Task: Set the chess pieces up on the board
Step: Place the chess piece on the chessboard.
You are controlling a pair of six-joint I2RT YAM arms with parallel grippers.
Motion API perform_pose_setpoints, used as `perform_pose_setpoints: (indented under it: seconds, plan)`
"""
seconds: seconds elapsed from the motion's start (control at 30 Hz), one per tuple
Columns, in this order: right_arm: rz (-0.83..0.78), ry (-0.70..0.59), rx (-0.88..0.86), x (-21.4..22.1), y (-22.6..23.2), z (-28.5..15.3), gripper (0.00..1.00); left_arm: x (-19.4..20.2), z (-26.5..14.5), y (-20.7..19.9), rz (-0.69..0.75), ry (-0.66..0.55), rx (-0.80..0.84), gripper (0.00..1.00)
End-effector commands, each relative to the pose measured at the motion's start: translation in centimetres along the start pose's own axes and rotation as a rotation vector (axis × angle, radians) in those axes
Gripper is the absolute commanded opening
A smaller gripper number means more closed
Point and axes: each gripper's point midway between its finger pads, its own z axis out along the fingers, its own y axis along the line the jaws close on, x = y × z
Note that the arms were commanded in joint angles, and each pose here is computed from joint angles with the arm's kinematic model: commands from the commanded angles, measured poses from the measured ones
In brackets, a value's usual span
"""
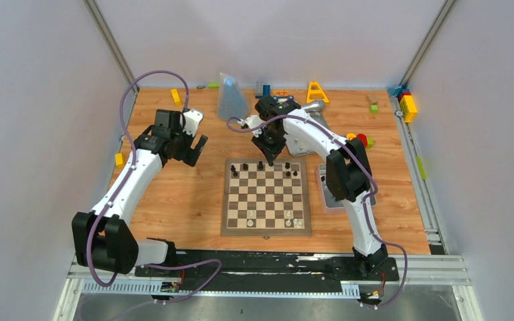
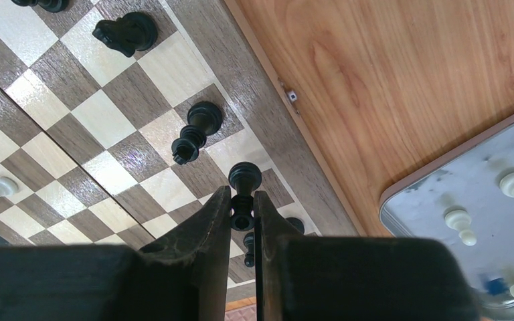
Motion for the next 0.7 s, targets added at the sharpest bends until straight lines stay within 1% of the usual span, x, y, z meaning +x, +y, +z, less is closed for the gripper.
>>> perform_pose_setpoints:
  seconds: [0.0,0.67]
  plan:
    - [-0.019,-0.007,0.004,-0.5,0.1,-0.1,0.06,-1.0,-0.8,0.5,-0.004,-0.051,-0.016,1.0]
    - [-0.021,0.002,0.0,-0.7,0.1,1.0,0.07,-1.0,-0.7,0.5,-0.002,-0.049,-0.018,1.0]
